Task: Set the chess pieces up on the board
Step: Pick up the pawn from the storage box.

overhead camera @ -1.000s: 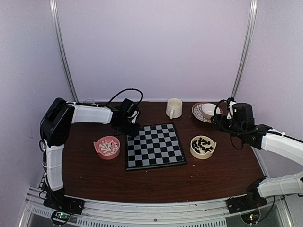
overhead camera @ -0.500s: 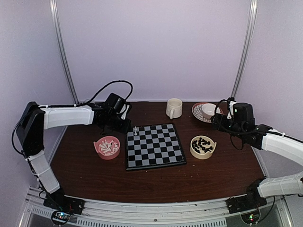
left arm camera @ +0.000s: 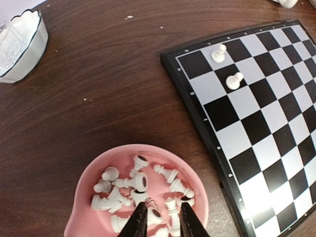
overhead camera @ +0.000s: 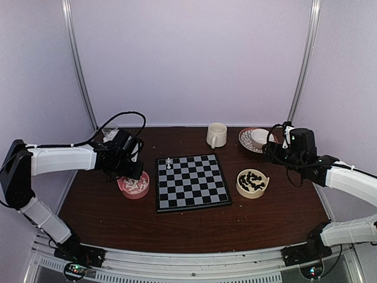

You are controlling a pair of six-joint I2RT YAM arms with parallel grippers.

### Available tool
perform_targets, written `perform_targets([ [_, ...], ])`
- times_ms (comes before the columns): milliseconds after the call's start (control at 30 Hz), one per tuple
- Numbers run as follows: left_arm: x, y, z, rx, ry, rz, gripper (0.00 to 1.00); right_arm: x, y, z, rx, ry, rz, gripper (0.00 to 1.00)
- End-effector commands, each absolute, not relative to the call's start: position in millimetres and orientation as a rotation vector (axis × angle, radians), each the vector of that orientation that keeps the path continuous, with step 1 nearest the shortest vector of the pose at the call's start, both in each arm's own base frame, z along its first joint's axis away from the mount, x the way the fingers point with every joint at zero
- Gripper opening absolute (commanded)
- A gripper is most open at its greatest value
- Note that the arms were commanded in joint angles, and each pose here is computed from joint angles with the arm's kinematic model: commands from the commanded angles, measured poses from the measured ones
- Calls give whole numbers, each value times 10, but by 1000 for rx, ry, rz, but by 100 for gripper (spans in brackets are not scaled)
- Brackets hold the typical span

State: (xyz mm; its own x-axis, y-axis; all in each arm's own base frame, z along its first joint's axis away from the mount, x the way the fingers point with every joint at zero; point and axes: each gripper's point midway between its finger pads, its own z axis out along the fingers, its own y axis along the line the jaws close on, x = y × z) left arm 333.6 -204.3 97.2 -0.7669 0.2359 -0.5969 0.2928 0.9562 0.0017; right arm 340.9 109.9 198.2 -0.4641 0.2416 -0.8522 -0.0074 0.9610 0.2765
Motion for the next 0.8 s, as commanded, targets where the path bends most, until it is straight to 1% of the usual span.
perform_targets([
  [0, 3428, -1834, 998, 246, 2465, -148, 24, 3416, 1109, 2113, 170, 1998, 302, 82],
  [300, 3617, -1622, 892, 136, 2477, -123, 21, 3418, 1116, 2103, 169, 2001, 305, 82],
  [767, 3808, -1549, 752, 133, 2499, -8, 19, 3414, 1112, 2118, 171, 1996, 305, 82],
])
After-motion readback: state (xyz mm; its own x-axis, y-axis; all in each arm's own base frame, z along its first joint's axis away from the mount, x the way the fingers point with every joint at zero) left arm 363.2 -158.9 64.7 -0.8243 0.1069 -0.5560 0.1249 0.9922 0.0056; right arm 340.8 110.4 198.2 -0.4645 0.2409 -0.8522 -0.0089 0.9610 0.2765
